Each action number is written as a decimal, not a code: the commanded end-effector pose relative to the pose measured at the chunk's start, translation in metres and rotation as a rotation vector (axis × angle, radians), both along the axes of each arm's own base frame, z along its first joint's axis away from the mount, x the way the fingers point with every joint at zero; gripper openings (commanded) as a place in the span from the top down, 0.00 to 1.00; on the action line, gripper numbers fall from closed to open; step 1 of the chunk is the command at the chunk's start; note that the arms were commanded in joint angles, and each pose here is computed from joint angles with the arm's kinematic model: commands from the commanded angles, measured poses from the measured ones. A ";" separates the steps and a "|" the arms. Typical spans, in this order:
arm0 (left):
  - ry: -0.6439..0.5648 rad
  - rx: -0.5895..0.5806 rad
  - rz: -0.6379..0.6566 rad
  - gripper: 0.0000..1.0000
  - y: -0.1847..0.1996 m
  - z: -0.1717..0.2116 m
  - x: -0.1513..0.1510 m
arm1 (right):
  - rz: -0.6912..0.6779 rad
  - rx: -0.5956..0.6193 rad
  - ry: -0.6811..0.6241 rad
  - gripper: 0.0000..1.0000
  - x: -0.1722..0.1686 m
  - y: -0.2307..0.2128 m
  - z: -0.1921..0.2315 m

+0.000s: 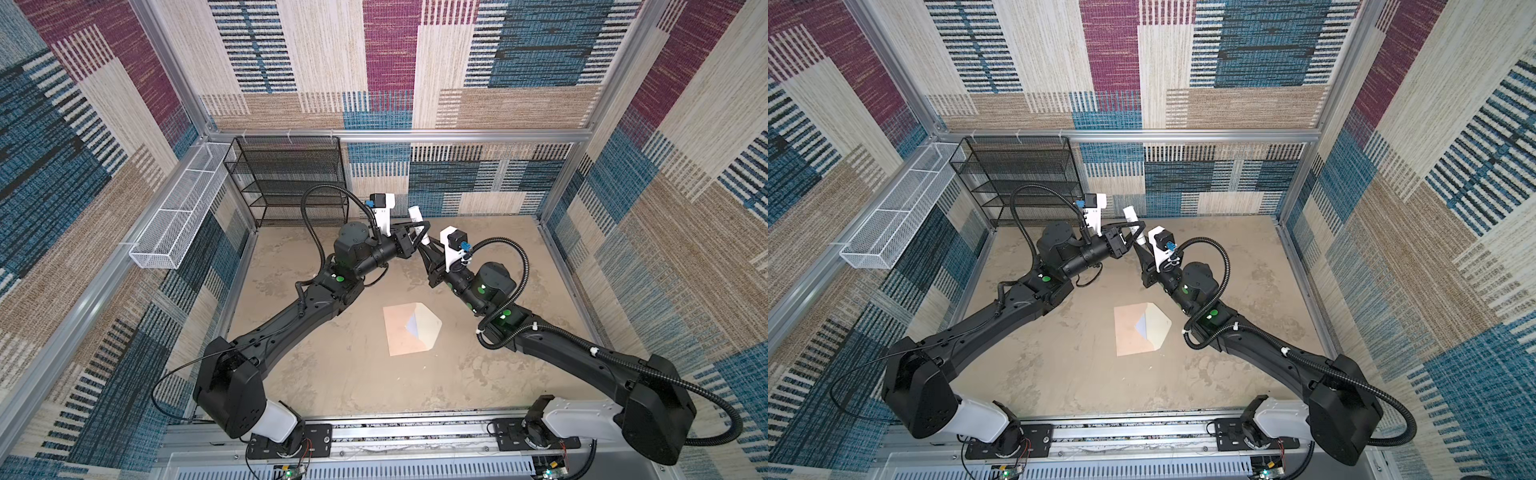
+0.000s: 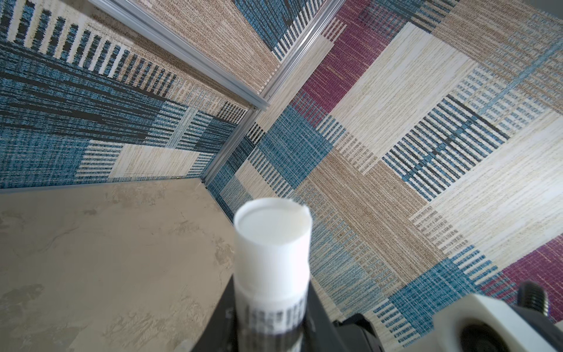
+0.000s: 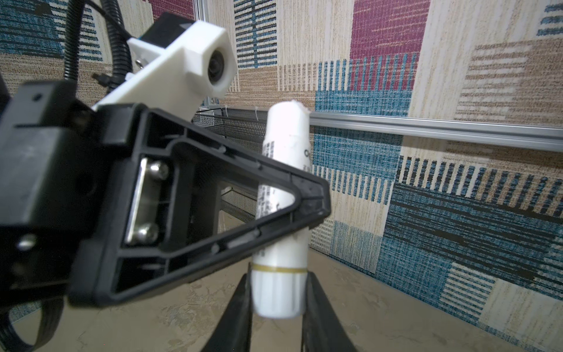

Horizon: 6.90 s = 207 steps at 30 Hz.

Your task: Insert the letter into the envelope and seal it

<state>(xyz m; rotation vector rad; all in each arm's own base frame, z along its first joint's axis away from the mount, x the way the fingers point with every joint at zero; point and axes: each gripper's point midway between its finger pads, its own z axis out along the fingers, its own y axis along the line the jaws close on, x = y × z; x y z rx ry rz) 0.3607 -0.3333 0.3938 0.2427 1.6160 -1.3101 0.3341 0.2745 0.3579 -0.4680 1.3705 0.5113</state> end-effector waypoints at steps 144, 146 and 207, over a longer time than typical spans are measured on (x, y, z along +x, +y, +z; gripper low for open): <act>-0.001 0.089 0.090 1.00 0.009 -0.020 -0.013 | 0.154 -0.002 0.020 0.80 -0.013 0.026 0.016; 0.010 0.064 0.059 1.00 0.009 -0.023 -0.016 | 0.192 -0.006 0.021 0.82 -0.021 0.027 0.022; -0.047 0.077 0.197 1.00 0.023 0.009 0.011 | -0.011 -0.030 -0.007 0.56 0.009 0.009 0.012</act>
